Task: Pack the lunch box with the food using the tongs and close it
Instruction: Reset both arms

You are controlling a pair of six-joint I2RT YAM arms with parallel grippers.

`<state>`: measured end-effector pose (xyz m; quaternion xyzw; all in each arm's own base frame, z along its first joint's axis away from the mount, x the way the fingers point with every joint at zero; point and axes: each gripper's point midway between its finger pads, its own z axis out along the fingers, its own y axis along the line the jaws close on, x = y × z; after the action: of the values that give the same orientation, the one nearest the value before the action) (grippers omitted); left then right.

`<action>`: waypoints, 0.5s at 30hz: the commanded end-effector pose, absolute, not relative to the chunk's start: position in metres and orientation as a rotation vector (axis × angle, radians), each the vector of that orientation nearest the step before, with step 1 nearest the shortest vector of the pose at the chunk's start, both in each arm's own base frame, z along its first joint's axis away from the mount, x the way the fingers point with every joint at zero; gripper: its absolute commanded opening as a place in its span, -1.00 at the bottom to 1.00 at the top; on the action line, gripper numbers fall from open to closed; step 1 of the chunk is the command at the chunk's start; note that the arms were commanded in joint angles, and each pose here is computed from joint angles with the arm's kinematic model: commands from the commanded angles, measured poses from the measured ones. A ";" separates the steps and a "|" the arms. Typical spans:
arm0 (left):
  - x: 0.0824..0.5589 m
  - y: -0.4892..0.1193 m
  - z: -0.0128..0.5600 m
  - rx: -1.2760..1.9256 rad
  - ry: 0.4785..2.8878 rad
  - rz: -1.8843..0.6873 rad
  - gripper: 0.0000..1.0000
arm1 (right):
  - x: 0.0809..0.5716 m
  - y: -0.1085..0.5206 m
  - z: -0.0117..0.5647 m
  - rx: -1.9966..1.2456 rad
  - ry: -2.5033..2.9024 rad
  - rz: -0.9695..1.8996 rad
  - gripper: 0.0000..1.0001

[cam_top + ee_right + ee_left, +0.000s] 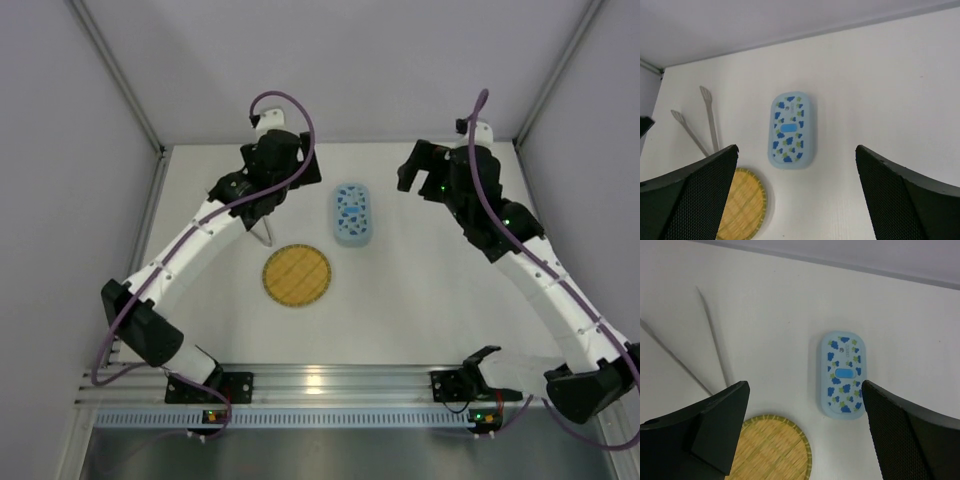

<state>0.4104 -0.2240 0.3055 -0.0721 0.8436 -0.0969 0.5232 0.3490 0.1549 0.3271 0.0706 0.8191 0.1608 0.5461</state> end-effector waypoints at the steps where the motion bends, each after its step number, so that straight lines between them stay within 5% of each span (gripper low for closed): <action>1: 0.388 -0.188 0.297 -0.186 2.011 -0.126 0.98 | 0.330 0.101 0.352 0.220 1.845 0.173 0.99; 15: 0.354 -0.156 0.326 -0.168 1.963 -0.120 0.98 | 0.306 0.067 0.353 0.243 1.781 0.068 0.99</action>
<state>0.3573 -0.1643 0.3151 -0.0723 0.8360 -0.0586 0.5408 0.3064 0.0775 0.3561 0.1071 0.7729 0.0552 0.6230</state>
